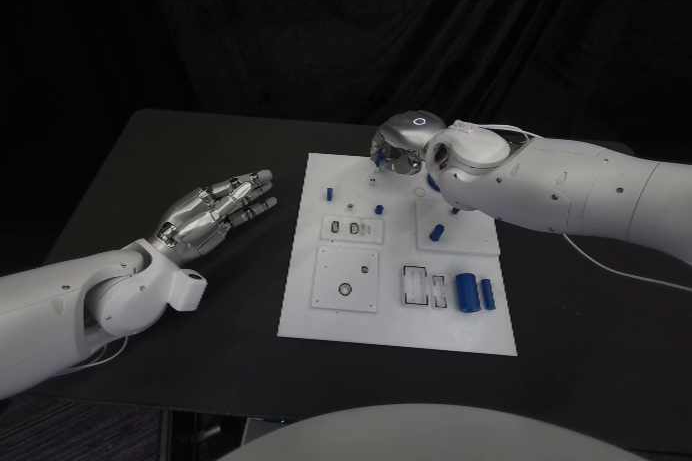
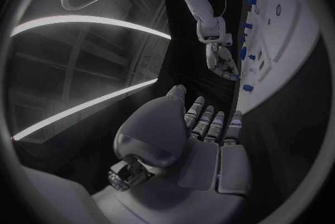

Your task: Assemble the parts on the task board

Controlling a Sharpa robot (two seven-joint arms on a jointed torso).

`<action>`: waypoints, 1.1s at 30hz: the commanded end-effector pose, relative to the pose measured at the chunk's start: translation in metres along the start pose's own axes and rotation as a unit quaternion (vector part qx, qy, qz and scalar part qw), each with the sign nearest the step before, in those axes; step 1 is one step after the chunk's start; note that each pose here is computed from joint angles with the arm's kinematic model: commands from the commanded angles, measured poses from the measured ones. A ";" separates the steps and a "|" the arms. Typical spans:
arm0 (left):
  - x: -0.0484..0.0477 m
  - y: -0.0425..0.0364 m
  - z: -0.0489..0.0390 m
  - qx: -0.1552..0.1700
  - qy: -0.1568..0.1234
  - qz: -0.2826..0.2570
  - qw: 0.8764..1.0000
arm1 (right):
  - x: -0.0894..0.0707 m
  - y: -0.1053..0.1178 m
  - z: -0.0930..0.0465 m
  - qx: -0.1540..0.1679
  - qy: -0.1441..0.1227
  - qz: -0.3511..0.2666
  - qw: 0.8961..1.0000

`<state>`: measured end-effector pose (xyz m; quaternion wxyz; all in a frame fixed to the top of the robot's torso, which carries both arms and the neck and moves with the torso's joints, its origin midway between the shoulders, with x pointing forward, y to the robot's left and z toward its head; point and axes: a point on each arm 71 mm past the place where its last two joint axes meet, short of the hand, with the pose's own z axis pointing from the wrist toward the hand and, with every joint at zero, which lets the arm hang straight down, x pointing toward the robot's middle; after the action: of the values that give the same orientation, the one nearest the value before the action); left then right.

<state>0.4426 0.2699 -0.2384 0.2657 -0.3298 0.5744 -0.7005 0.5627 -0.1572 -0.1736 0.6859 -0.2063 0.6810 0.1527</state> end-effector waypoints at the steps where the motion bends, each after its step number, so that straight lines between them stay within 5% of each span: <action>1: 0.0016 -0.0126 0.0004 0.086 0.007 -0.006 0.996 | 0.003 -0.001 -0.001 0.009 0.009 -0.002 1.000; 33: 0.0009 -0.0105 0.0020 0.078 0.010 -0.008 0.997 | 0.008 0.003 -0.008 0.000 0.020 0.004 1.000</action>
<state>0.4444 0.2691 -0.2390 0.2626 -0.3284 0.5749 -0.7019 0.5553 -0.1580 -0.1768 0.6795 -0.2075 0.6854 0.1597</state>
